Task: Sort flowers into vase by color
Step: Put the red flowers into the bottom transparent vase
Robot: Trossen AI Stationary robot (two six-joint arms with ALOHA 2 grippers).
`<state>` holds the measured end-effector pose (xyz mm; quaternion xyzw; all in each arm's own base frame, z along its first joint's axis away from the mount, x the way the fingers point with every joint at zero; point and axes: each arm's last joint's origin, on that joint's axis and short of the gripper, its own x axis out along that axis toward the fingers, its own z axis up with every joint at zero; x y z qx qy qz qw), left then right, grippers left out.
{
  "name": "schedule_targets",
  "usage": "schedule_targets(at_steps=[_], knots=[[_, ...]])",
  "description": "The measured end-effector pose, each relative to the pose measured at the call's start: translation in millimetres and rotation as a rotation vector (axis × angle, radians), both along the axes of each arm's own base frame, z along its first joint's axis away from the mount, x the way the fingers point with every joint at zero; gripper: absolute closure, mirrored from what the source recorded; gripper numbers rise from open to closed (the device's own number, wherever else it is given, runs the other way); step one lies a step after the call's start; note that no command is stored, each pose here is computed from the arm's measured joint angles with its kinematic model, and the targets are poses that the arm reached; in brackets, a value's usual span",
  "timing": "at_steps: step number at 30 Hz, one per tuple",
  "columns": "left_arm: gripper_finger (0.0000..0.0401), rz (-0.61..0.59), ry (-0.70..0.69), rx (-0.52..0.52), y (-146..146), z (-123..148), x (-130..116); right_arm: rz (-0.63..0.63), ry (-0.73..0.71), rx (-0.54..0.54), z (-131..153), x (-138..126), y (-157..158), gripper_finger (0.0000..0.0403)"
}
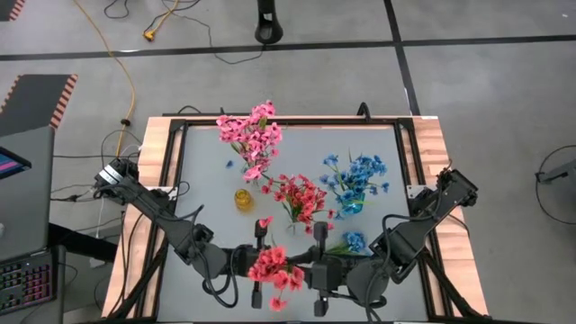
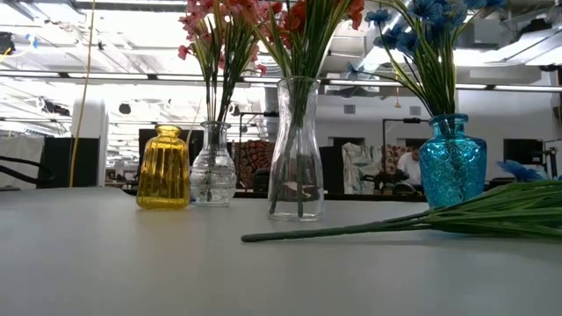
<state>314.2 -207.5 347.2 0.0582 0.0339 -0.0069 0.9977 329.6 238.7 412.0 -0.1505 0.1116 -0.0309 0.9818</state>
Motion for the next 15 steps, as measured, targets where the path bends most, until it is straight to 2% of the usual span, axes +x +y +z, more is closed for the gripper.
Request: schedule_targets(at_steps=[5, 10, 15], knots=[[0.0390, 0.005, 0.047, -0.032, 0, -5, 0, -0.024, -0.009, -0.004, 1, -1, -1, 0.0271], [0.0390, 0.023, 0.098, -0.082, 3, -11, 0, -0.039, 0.011, -0.014, 13, -24, -2, 0.0227], [0.0391, 0.041, 0.117, -0.100, 9, -13, 4, -0.056, 0.105, 0.111, 23, -58, -17, 0.0220]])
